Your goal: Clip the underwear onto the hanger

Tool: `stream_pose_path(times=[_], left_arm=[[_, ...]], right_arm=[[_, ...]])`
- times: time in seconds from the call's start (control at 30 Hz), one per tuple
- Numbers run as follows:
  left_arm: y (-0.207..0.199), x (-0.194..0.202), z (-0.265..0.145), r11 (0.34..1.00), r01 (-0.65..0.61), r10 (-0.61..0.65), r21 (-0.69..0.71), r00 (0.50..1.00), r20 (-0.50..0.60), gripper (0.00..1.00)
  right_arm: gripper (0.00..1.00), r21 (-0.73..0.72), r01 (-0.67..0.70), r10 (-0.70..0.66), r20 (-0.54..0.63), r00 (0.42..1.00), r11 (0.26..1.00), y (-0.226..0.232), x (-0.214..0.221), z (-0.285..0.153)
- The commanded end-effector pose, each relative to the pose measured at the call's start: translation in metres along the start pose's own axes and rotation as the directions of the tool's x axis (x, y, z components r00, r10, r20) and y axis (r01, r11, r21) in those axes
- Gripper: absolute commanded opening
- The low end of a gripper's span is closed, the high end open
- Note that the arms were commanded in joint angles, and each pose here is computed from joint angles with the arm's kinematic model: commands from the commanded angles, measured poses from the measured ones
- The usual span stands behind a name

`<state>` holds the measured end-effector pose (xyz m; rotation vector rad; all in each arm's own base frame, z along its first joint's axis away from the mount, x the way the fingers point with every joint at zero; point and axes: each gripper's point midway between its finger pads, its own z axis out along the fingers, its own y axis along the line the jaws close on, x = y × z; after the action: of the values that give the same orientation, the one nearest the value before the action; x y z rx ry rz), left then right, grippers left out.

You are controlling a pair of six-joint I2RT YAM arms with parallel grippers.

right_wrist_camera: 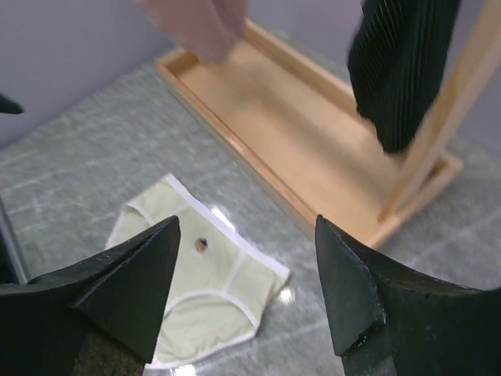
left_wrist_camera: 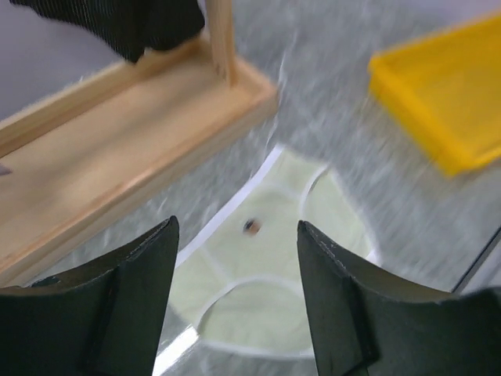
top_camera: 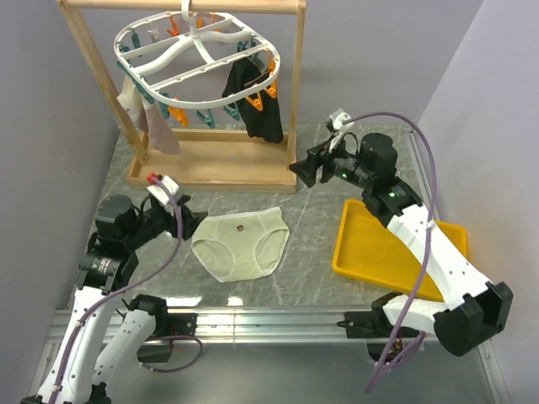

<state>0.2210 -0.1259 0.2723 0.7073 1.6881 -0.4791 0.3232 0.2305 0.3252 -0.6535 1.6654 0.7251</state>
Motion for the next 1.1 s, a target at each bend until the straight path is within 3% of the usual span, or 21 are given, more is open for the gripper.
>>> stream_pose_path(times=[0.0, 0.13, 0.3, 0.4, 0.47, 0.77, 1.07], left_arm=[[-0.008, -0.095, -0.011, 0.975, 0.217, -0.223, 0.053, 0.941, 0.255, 0.67], [0.010, -0.155, -0.022, 0.950, 0.309, -0.304, 0.048, 0.876, 0.375, 0.67], [0.055, -0.202, -0.031, 0.917, 0.386, -0.292, -0.104, 0.824, 0.485, 0.67], [0.079, -0.215, -0.032, 0.870, 0.461, -0.321, -0.173, 0.797, 0.512, 0.58], [0.103, -0.200, -0.022, 0.804, 0.550, -0.404, -0.228, 0.785, 0.469, 0.54], [0.111, -0.221, -0.002, 0.825, 0.550, -0.447, -0.130, 0.775, 0.446, 0.40], [0.128, -0.213, 0.008, 0.811, 0.568, -0.458, -0.142, 0.767, 0.449, 0.37]], right_arm=[[0.77, -0.120, 0.075, -0.058, 0.143, 0.988, 0.990, 0.033, -0.042, -0.009], [0.77, -0.161, 0.187, -0.146, 0.238, 0.960, 0.969, 0.062, -0.077, -0.008], [0.77, -0.239, 0.327, -0.244, 0.321, 0.915, 0.914, 0.111, -0.095, 0.008], [0.78, -0.285, 0.371, -0.255, 0.370, 0.893, 0.884, 0.132, -0.102, 0.020], [0.78, -0.294, 0.373, -0.242, 0.400, 0.884, 0.880, 0.140, -0.115, 0.027], [0.74, -0.345, 0.319, -0.160, 0.417, 0.895, 0.882, 0.178, -0.135, 0.089], [0.66, -0.301, 0.285, -0.125, 0.455, 0.881, 0.910, 0.190, -0.148, 0.135]])
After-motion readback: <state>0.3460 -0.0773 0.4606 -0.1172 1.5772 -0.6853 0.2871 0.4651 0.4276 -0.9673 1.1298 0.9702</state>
